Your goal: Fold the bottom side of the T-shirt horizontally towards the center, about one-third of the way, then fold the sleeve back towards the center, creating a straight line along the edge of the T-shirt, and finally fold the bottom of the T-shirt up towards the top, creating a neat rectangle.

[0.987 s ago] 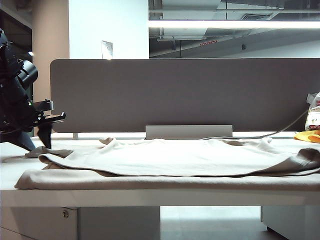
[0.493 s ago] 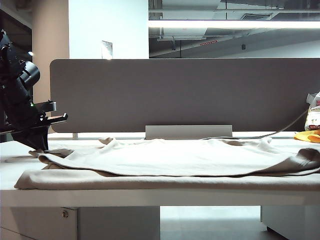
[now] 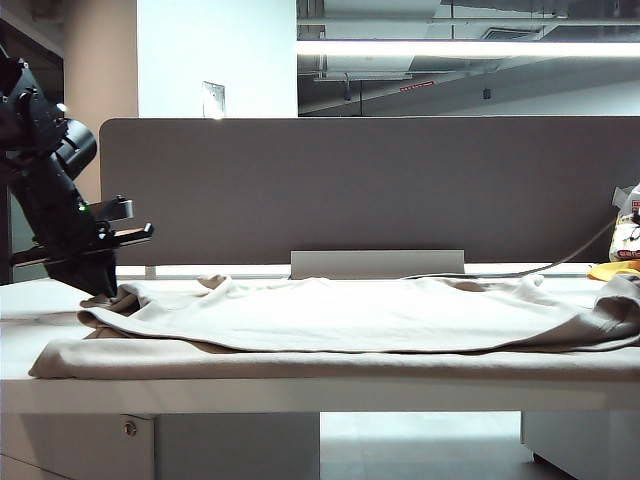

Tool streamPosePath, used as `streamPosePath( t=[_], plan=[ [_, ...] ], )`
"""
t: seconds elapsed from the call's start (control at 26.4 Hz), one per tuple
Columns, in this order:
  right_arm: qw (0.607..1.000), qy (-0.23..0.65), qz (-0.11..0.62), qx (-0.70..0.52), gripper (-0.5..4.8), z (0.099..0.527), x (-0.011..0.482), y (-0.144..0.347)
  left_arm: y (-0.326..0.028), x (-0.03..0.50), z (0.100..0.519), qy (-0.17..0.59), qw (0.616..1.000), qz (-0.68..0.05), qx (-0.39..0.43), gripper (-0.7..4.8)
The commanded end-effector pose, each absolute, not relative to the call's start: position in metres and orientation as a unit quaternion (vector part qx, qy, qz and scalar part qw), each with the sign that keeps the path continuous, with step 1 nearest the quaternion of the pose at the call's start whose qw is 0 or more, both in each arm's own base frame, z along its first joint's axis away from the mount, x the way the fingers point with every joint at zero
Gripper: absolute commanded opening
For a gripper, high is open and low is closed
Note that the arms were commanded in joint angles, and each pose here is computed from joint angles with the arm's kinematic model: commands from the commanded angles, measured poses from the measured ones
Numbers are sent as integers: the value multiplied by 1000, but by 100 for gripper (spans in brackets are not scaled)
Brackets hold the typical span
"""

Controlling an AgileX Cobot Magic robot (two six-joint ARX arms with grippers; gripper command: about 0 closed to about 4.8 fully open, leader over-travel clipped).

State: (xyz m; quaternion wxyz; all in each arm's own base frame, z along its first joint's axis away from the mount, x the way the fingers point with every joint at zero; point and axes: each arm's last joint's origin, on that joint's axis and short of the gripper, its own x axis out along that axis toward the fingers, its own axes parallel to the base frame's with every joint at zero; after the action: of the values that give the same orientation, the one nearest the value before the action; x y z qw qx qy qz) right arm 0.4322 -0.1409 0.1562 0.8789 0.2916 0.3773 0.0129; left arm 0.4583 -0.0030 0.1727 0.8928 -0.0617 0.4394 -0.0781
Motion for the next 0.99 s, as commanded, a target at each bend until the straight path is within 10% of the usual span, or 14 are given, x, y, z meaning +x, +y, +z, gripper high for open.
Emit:
streamPosePath(
  t=[0.04,0.99],
  plan=[
    [893,347,49,283,-2,178,444,-133,-14,461,180,427,898,-96,-52,-6],
    [873,358,211,256,-2,228,467,-29,-125,457,234,398,879,-260,20,-6]
  ],
)
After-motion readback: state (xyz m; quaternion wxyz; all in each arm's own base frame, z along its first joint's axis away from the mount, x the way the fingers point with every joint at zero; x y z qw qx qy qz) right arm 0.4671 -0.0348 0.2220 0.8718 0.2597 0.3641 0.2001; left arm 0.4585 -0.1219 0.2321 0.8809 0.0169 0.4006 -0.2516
